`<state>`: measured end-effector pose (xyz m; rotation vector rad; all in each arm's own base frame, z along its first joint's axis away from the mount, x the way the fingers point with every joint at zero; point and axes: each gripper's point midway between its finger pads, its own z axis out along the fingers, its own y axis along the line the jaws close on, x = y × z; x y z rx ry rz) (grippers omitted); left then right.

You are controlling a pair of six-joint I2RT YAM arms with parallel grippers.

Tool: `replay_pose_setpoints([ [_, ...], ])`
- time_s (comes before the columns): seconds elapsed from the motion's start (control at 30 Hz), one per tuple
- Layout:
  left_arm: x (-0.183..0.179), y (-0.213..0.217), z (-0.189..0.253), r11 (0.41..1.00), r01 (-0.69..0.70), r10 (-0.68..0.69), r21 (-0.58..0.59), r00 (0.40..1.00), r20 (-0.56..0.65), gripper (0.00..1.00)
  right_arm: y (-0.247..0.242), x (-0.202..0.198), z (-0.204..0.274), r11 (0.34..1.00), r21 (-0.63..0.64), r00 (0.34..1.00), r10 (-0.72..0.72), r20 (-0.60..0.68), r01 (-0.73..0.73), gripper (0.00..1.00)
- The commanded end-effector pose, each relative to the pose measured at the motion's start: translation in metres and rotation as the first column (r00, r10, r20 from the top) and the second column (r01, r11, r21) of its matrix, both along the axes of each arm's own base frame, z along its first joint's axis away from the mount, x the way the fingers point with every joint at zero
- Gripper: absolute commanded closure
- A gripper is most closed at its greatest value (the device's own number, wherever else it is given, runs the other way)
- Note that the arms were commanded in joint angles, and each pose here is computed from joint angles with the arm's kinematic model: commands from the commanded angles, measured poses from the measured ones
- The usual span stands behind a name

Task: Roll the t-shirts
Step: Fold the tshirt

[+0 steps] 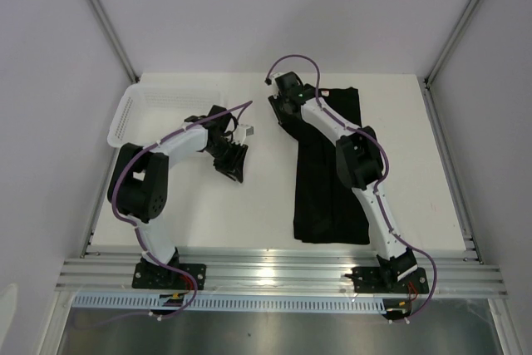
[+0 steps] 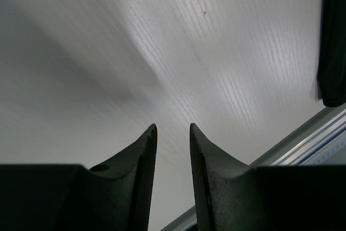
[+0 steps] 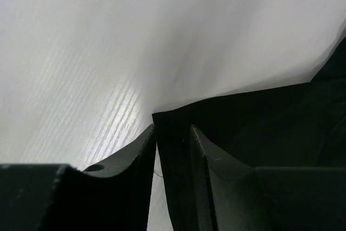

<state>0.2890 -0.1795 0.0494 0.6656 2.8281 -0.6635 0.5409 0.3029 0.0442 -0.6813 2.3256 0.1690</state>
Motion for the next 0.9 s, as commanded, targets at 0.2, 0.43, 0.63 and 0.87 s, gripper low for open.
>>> replay_pose_setpoints([
  [0.2, 0.011, -0.001, 0.007, 1.0, 0.013, -0.012, -0.021, 0.999, 0.032, 0.66, -0.005, -0.003, -0.034, 0.999, -0.042, 0.997, -0.03, -0.069, 0.027, 0.65],
  [0.43, 0.007, 0.0, 0.003, 1.0, 0.013, -0.013, -0.017, 1.0, 0.016, 0.66, -0.006, -0.007, -0.038, 0.998, -0.049, 0.996, -0.032, -0.084, 0.028, 0.78],
  [0.63, 0.009, 0.0, 0.005, 1.0, 0.012, -0.012, -0.016, 1.0, 0.023, 0.66, -0.01, 0.008, -0.011, 0.997, 0.025, 0.996, -0.074, -0.046, 0.076, 0.96],
  [0.87, 0.008, 0.0, 0.004, 1.0, 0.014, -0.013, -0.015, 1.0, 0.021, 0.66, -0.037, 0.038, 0.027, 0.968, 0.154, 0.98, -0.2, -0.005, 0.199, 1.0],
])
